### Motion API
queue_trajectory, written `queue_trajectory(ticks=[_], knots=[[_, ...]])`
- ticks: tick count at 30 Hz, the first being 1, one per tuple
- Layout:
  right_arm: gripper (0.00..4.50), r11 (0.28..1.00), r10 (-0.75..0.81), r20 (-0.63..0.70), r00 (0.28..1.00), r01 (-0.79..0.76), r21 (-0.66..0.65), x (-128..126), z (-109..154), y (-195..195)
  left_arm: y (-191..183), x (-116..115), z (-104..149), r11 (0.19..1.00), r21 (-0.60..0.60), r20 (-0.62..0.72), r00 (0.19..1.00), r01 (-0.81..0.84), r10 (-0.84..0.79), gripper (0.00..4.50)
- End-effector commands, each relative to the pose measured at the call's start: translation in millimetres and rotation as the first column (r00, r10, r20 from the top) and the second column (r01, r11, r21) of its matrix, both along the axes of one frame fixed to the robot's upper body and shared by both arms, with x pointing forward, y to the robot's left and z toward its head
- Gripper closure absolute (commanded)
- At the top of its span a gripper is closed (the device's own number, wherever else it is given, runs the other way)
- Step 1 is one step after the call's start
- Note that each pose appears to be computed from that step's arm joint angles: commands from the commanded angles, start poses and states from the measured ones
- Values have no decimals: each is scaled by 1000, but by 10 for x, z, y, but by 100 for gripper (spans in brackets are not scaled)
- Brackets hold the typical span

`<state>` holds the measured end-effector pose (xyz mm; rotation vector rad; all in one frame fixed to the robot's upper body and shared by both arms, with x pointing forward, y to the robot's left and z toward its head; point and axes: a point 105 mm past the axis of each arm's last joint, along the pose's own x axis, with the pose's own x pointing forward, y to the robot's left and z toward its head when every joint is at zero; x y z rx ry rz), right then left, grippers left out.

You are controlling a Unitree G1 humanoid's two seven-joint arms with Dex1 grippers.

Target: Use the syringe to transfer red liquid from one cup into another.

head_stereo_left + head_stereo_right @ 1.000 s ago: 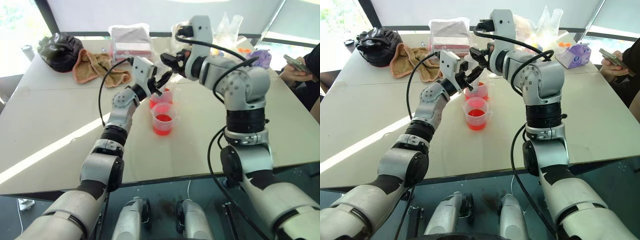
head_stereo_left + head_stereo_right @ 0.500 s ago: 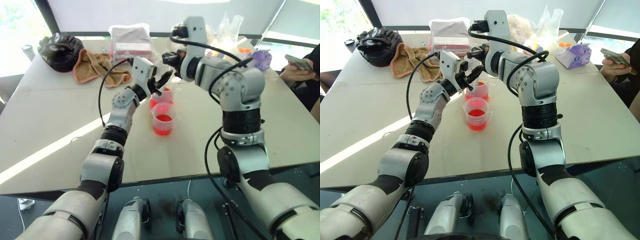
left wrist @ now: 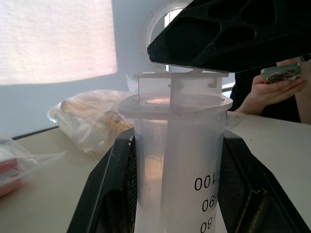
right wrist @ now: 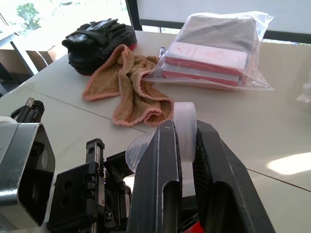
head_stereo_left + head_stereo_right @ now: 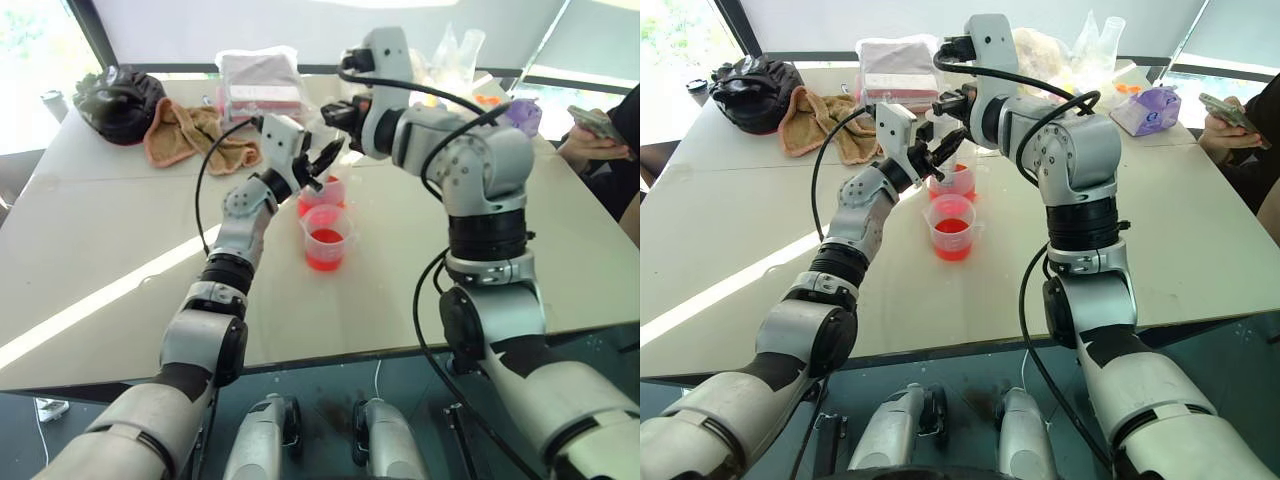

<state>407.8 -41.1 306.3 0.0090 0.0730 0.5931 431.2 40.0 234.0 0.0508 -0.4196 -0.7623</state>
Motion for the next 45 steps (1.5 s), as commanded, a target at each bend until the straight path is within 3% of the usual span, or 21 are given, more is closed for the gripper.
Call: queue_trajectory(ticks=[1,20,36,39,42,45], knots=[[448,997,-46,216,975,31,71,-103,671,-150,-109,-61,-65,998,35,-2,999,51,-51,297],[448,995,-75,283,956,52,90,-122,951,-256,-135,-90,-231,995,52,-72,994,84,-80,297],[448,995,-36,254,967,10,104,-153,914,-199,-118,-75,-142,996,48,-48,996,73,-71,297],[328,995,6,197,980,-27,101,-171,795,-146,-115,-72,-86,997,41,-35,997,70,-69,297],[179,996,9,160,987,-22,81,-175,714,-127,-114,-73,-28,997,39,-17,997,71,-70,297],[179,996,7,129,992,-18,90,-172,678,-145,-110,-68,8,997,31,-7,998,66,-66,297]])
